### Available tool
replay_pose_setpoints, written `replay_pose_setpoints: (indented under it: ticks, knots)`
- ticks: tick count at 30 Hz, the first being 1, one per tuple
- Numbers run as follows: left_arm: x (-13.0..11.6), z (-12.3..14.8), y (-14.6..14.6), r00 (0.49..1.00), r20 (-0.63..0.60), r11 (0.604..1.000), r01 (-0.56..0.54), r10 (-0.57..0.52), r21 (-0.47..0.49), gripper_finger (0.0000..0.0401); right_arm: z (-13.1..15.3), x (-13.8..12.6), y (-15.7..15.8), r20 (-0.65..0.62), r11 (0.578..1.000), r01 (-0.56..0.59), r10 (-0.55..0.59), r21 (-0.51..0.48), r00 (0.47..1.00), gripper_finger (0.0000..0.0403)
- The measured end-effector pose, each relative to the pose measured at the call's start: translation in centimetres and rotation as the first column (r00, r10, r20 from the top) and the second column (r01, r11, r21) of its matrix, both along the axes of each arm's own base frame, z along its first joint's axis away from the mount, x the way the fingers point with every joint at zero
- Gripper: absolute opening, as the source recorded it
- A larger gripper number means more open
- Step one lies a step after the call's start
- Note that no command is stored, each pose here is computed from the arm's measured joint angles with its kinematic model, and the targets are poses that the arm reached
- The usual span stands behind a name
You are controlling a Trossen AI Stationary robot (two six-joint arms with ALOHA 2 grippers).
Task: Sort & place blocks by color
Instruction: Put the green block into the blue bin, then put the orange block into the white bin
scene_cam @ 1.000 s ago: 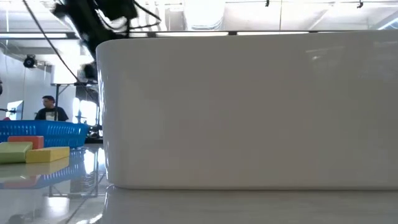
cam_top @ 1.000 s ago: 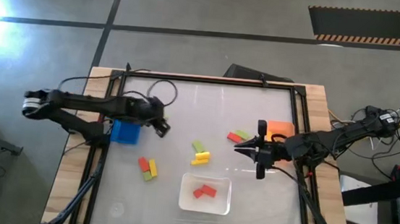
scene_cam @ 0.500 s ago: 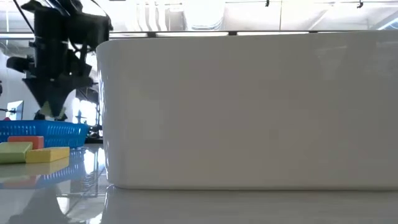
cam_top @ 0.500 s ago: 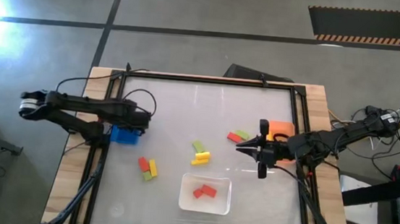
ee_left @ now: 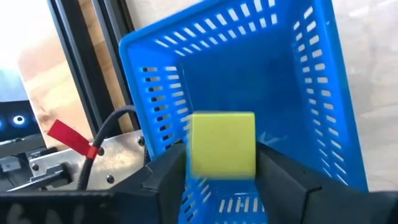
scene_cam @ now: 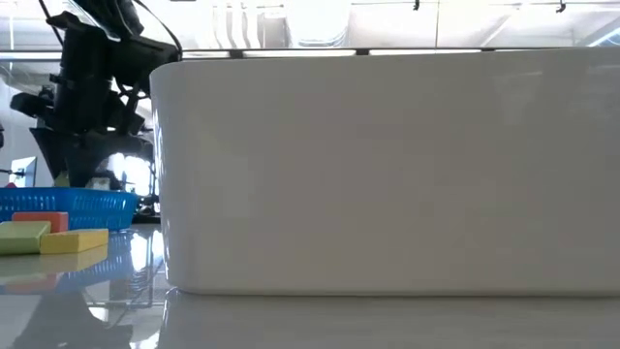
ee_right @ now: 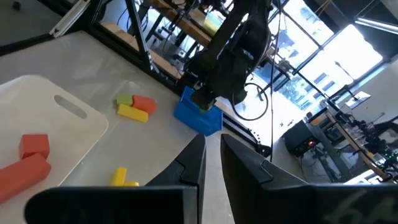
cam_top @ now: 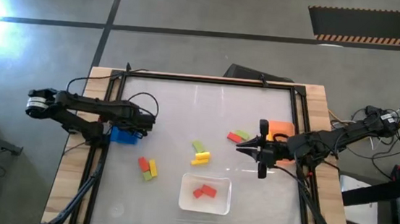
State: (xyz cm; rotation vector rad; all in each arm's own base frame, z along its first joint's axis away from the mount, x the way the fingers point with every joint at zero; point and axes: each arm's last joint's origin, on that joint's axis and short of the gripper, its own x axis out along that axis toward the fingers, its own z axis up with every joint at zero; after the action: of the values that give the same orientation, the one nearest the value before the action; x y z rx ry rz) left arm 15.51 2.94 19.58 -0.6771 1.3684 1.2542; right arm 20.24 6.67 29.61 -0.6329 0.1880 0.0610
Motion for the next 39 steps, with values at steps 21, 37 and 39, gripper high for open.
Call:
replay_pose_setpoints:
  ticks: [21, 37, 39]
  knots:
    - [3.3, 5.8, -1.1, 0.950, 0.291, 0.975, 0.161, -0.112, -0.150, 0.0205, 0.2, -0.9, -0.4, -0.026, 1.000, 0.009, -0.008, 0.029, 1.000, 0.0038]
    - [10.2, 7.6, -10.1, 0.731, 0.649, 0.889, 0.420, -0.213, -0.182, 0.0205, 0.2, -0.9, -0.4, -0.026, 1.000, 0.008, -0.007, 0.029, 1.000, 0.0038]
    - [10.6, 6.8, -11.4, 0.752, 0.635, 0.888, 0.398, -0.174, -0.228, 0.0205, 0.2, -0.9, -0.4, -0.026, 1.000, 0.008, -0.008, 0.028, 1.000, 0.0038]
